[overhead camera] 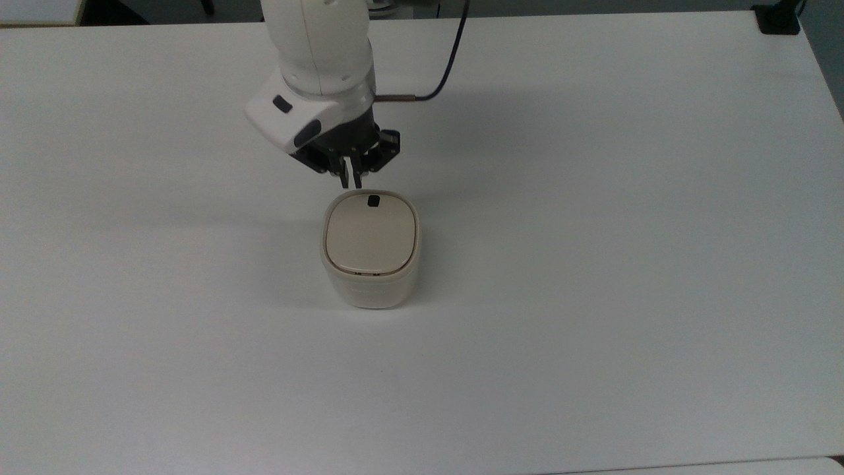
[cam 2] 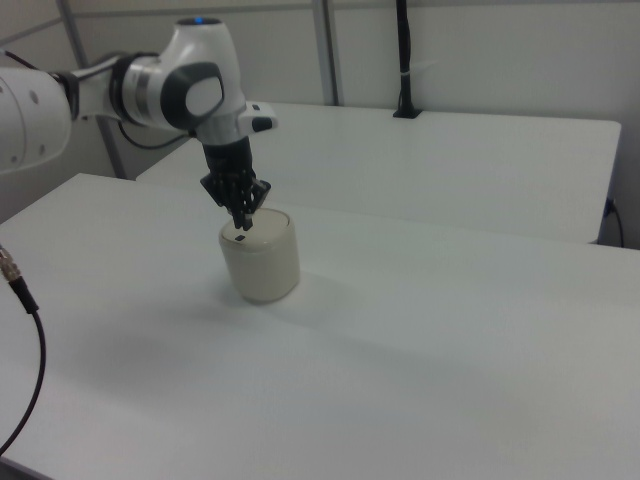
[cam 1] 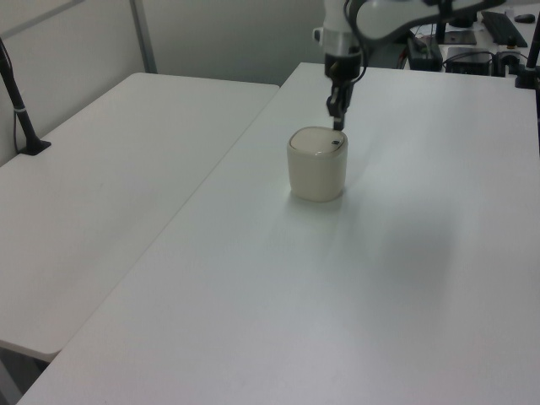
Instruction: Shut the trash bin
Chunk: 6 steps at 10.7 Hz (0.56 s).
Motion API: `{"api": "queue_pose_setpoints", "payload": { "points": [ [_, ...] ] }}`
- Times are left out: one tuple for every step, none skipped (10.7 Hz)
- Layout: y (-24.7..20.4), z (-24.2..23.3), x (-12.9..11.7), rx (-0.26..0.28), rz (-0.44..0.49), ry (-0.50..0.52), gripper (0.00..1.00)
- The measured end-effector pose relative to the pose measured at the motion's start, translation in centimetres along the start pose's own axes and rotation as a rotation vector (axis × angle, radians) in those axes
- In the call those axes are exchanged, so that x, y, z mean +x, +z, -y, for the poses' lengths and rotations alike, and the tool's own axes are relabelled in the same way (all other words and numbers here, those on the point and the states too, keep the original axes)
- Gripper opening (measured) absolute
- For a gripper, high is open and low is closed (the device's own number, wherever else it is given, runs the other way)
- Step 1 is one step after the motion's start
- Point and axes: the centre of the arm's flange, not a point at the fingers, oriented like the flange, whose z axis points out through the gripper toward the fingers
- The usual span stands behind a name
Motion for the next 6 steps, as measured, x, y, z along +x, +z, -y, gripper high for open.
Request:
{"api": "queue_pose_setpoints", "payload": {
  "points": [
    [-1.9, -0.8, -1.3, 0.006, 0.032, -0.002, 0.17],
    [-3.7, -1.4, -2.5, -0.002, 0.056, -0.001, 0.22],
    [-5.2, -1.8, -3.6, -0.017, 0.074, -0.004, 0.35],
    [-6.4, -2.0, -4.3, -0.03, 0.078, -0.009, 0.51],
    [-7.6, -2.2, -4.8, -0.036, 0.066, -0.012, 0.66],
    [-8.7, -2.8, -5.5, -0.035, 0.066, -0.022, 0.79]
  ]
}}
